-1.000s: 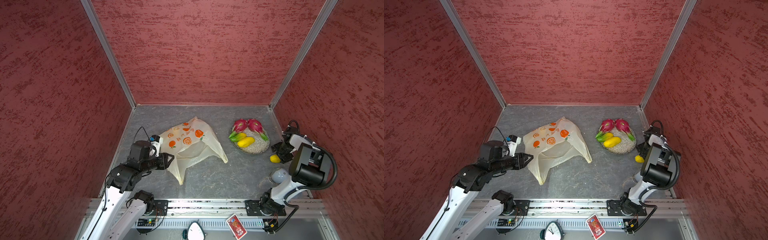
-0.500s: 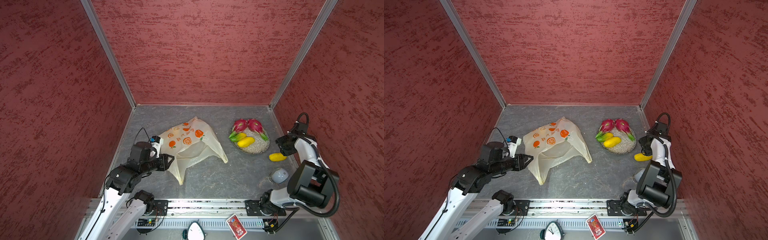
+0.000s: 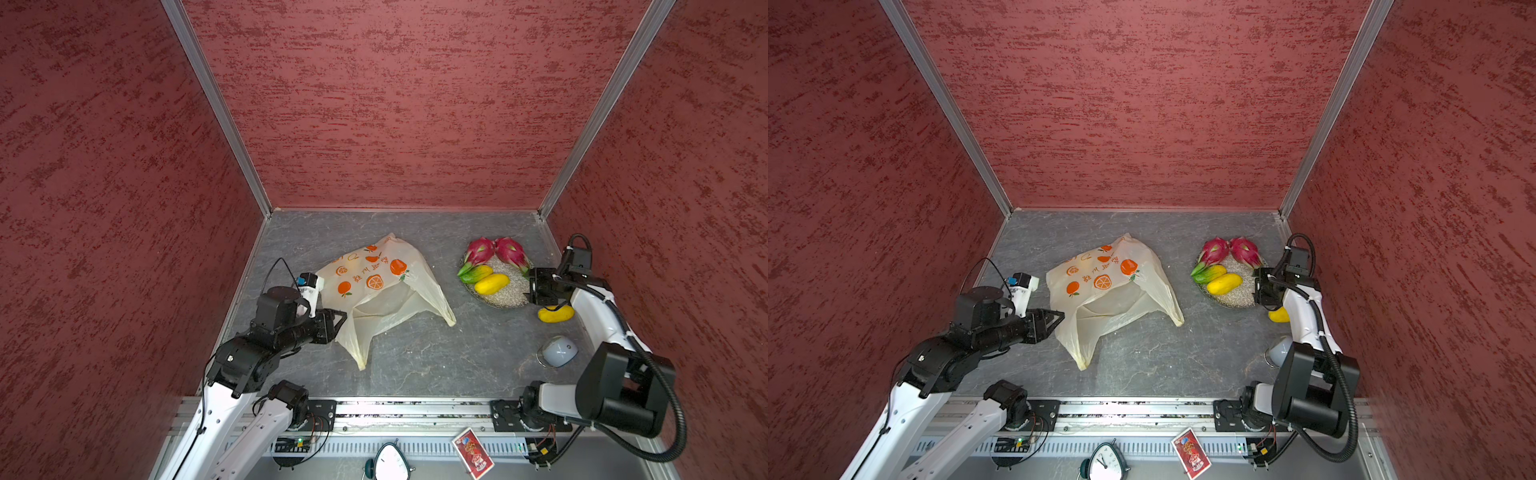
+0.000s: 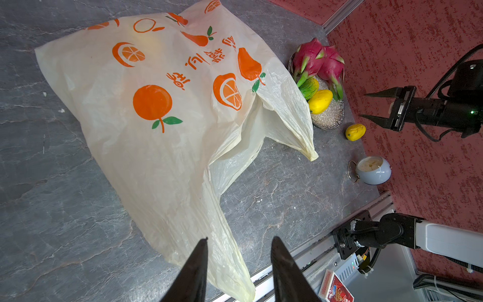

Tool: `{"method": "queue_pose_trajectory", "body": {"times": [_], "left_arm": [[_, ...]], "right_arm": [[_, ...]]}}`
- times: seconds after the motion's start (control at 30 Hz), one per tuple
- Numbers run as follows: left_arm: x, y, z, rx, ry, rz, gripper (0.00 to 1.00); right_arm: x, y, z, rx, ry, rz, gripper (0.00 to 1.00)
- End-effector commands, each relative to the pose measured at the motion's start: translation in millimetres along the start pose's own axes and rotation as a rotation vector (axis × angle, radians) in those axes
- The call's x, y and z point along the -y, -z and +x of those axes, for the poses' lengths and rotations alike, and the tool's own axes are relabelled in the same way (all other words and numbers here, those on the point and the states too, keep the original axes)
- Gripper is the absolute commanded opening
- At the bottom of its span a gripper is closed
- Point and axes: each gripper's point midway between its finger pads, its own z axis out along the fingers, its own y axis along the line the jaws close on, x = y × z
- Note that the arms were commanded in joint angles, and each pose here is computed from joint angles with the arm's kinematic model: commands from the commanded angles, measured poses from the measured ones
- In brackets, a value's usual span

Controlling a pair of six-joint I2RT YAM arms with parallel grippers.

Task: Take fruits out of the plastic bag
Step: Pick up the fake fruit from the center of the board.

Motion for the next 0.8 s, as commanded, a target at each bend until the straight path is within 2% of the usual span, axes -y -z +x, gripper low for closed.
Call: {"method": "queue_pose_trajectory", "body": {"times": [0.0, 0.13, 0.2, 0.33, 0.47, 0.53, 0.6, 0.7, 0.77], "left_arm": [[1.9, 2.1, 0.2, 0.006, -0.002, 0.013, 0.41], [3.0, 3.9, 0.4, 0.013, -0.005, 0.02, 0.41], [4.0, 5.1, -0.1, 0.019, -0.006, 0.024, 0.41], [5.2, 5.0, 0.4, 0.016, -0.01, 0.031, 0.41], [6.2, 0.7, 1.5, -0.007, -0.01, 0.038, 0.41], [6.2, -2.3, 2.7, -0.024, -0.009, 0.039, 0.41], [5.9, -4.3, 3.2, -0.034, -0.008, 0.038, 0.41], [5.3, -4.8, 3.0, -0.035, -0.005, 0.036, 0.41], [4.7, -4.5, 2.9, -0.033, -0.003, 0.032, 0.41]], "right_arm": [[-39.9, -4.4, 4.0, 0.018, -0.114, -0.068, 0.54], [-60.0, -10.4, 6.3, 0.016, -0.089, -0.05, 0.52], [-64.7, 2.4, -2.3, 0.078, -0.041, -0.031, 0.55], [-52.0, 39.4, -41.5, 0.269, 0.114, 0.117, 0.84], [-22.6, 60.0, -85.2, 0.403, 0.274, 0.365, 0.9], [8.8, 58.8, -102.9, 0.405, 0.288, 0.491, 0.92], [37.3, 48.1, -111.5, 0.358, 0.273, 0.54, 0.93], [67.5, 25.4, -114.5, 0.273, 0.237, 0.514, 0.93], [76.5, 16.9, -119.3, 0.261, 0.235, 0.504, 0.94]]}}
